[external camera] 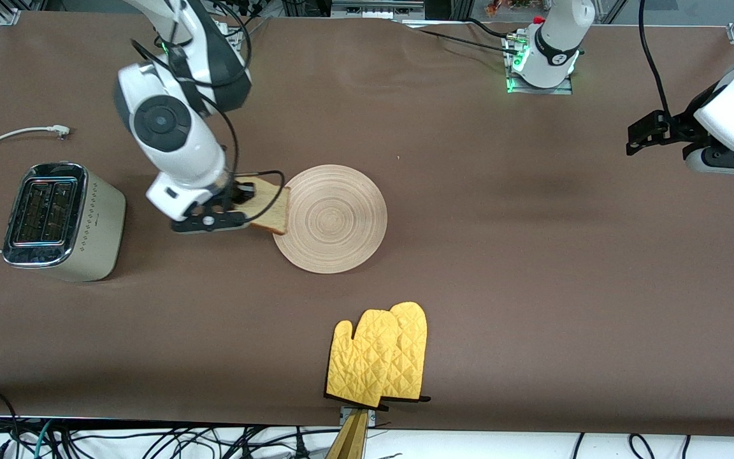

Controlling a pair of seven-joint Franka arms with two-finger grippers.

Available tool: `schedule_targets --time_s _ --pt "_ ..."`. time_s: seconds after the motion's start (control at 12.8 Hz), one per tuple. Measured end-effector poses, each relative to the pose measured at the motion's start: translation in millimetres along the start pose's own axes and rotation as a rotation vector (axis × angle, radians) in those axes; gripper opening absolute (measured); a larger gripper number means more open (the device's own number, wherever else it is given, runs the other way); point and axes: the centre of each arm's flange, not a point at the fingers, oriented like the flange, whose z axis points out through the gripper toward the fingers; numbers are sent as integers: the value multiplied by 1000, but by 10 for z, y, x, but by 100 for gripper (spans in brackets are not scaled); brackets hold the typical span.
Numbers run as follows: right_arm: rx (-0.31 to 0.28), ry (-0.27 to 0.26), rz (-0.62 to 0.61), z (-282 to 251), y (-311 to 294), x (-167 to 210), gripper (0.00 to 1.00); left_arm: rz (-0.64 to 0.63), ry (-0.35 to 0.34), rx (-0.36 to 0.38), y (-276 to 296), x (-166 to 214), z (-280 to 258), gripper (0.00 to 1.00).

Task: Move plate and put bread in toaster
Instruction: 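Lift the bread with the right gripper and carry it over the toaster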

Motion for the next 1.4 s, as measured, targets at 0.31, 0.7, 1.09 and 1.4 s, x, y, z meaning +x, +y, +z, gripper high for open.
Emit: schedule_targets --time_s 0.31,0.7,1.09,1.4 --pt "-215 -76 6 -5 1223 161 3 -9 6 -1 -52 0 -27 100" --pt "-460 -203 9 354 2643 196 3 -5 18 -1 -37 2 -77 100" --pt "-516 -238 -21 330 2900 158 3 -5 18 -1 -38 16 -75 100" --pt "-519 -272 -31 388 3110 117 3 -6 24 -2 -40 26 -79 100"
